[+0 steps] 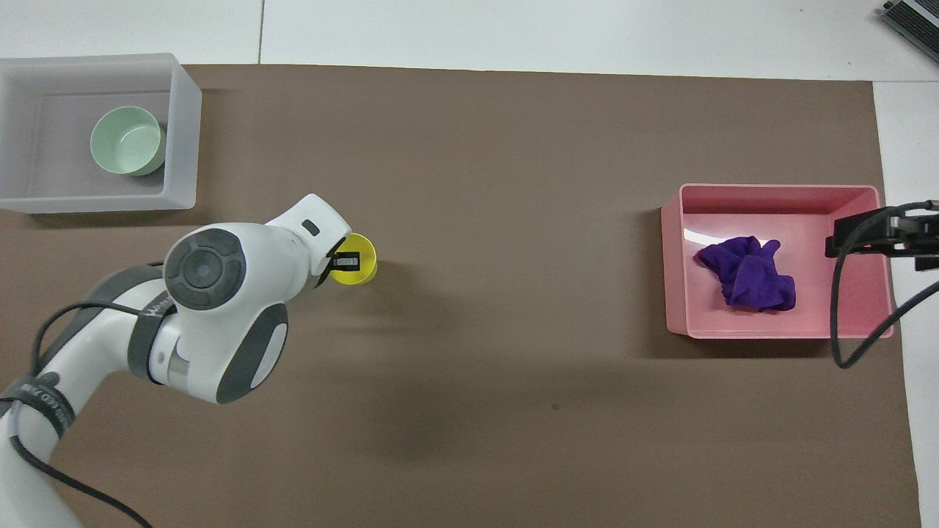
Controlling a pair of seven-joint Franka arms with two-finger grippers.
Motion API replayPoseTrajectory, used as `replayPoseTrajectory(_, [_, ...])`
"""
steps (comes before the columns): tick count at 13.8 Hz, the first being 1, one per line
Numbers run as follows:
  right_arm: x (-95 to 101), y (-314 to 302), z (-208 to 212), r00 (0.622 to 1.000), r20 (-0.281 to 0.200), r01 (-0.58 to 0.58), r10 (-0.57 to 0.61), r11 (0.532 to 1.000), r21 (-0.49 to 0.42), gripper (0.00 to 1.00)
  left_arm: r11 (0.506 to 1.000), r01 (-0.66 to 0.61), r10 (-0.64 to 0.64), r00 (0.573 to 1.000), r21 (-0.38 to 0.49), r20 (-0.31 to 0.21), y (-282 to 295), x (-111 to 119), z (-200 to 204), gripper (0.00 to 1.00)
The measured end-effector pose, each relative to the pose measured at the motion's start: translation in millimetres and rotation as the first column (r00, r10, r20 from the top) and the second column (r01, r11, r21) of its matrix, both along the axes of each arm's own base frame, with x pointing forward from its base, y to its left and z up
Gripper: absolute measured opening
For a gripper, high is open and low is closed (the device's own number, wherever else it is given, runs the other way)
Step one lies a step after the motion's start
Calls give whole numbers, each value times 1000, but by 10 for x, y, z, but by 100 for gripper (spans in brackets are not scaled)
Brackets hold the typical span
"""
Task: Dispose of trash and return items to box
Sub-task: 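Carry the yellow cup with the left gripper into the clear bin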
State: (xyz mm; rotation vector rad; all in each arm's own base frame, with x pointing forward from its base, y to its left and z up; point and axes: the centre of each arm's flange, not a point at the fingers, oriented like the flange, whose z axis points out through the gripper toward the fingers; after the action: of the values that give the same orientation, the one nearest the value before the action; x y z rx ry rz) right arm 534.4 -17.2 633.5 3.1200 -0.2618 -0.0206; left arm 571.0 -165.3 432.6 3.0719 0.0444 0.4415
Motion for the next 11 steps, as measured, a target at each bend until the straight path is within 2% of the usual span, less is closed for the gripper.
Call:
replayPoseTrajectory(4, [-8,-2,-44,1000,-8,-9,9,1000,0,100,999,-34,31,997,42,69,1131,500,273,3])
replayPoseTrajectory(7, [-40,-60,-95,1000,-19,0,0,1000,2,100,993,-116,117,988,-16,97,1835,745,374,3])
replayPoseTrajectory(11, [-65,-117,-99,1000,-21,-7,7,1000,3,100,987,-161,163,980,-22,115,2513,1113,254,3])
